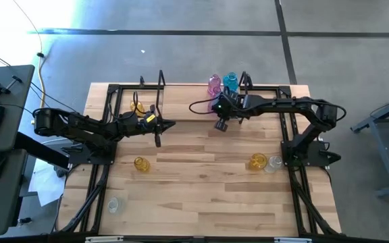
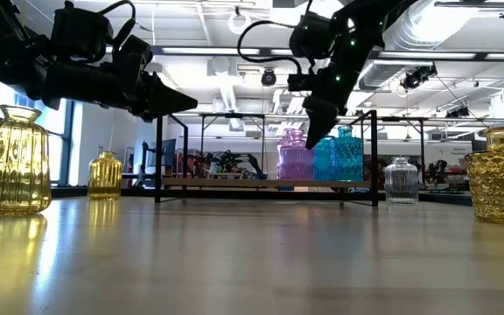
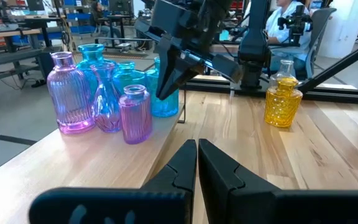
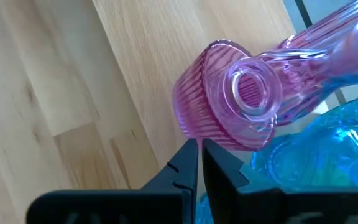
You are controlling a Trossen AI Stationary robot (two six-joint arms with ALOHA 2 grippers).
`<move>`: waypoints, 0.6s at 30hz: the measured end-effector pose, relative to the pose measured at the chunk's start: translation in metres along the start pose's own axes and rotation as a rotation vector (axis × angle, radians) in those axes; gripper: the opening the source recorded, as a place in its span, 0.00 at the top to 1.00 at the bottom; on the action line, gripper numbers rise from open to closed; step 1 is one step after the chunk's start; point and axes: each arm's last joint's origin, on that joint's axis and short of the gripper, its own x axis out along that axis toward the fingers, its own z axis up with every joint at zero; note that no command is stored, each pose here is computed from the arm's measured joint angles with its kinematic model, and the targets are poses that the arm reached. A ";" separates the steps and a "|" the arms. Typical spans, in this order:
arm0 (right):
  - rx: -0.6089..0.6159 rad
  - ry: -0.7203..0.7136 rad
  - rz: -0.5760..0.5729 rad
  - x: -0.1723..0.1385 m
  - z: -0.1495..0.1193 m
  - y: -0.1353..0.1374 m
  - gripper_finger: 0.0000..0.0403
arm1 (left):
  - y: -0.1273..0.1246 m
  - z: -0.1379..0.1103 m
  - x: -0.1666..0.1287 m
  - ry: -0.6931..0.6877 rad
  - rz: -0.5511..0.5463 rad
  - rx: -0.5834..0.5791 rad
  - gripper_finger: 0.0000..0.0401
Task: Sort vases onto shelf
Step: Adjust the blue vase on the shelf
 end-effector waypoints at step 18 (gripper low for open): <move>0.033 0.098 -0.063 -0.085 -0.001 -0.015 0.97 | 0.000 0.000 0.000 0.003 0.000 -0.001 0.98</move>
